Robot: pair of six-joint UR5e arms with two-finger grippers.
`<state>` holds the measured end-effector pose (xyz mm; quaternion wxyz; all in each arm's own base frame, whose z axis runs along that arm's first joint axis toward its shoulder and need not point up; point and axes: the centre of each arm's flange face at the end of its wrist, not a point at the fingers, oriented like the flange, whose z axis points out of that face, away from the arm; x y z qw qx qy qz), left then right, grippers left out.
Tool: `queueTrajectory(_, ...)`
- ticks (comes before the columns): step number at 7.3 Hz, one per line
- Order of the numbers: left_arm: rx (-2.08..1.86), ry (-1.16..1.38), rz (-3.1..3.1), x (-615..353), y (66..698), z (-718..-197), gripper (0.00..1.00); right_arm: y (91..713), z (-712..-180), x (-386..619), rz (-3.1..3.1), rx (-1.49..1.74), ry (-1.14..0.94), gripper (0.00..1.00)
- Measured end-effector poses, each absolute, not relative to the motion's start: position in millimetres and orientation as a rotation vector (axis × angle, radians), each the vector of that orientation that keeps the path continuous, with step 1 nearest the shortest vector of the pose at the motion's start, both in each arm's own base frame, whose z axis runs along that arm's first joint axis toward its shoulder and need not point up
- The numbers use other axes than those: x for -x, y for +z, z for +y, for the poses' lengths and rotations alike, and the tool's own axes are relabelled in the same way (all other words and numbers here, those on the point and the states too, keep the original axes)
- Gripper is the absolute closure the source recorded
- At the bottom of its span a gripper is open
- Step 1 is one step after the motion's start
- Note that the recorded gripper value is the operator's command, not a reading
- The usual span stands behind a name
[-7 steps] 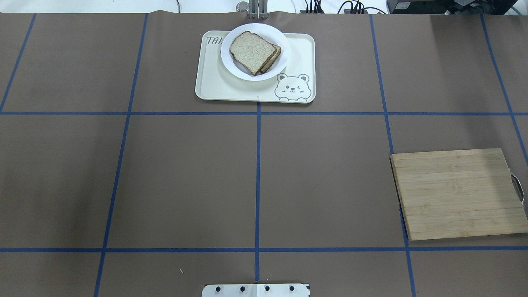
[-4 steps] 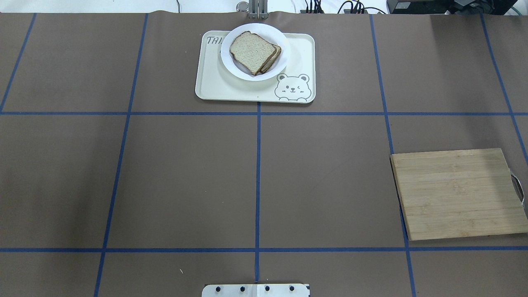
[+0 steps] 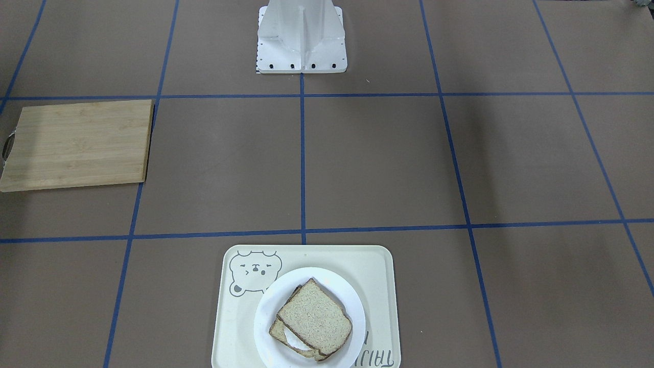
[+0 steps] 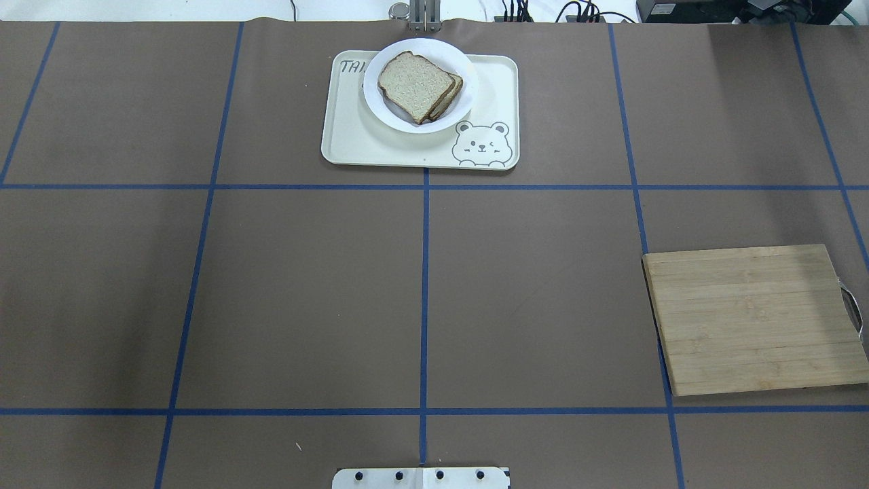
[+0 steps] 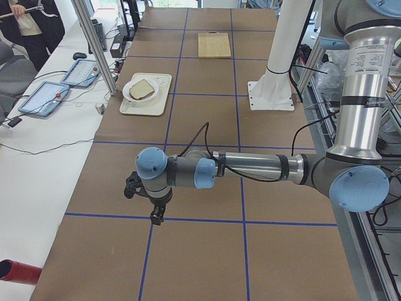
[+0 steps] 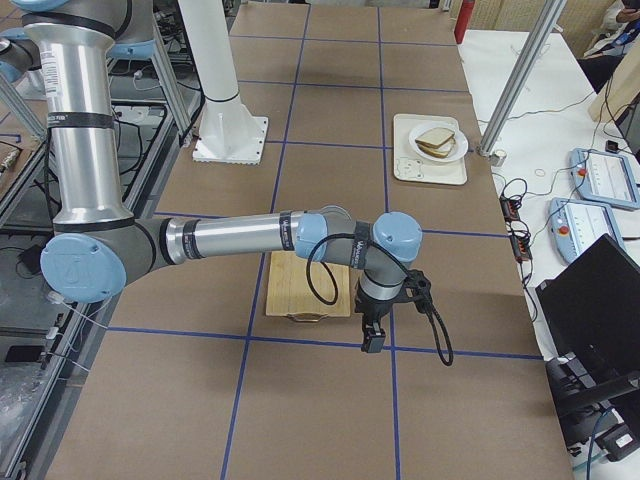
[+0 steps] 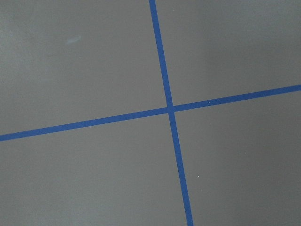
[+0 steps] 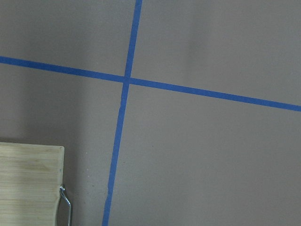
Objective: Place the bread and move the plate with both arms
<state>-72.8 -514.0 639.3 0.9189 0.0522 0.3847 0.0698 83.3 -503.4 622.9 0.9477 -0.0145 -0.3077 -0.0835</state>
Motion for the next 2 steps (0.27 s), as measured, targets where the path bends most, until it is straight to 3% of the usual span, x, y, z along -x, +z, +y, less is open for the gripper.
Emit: queueTrajectory(2, -0.095, 0.139, 0.79, 72.5, 645.9, -507.0, 0.0, 625.7, -504.1, -83.2, -0.627, 0.024, -0.172, 0.0)
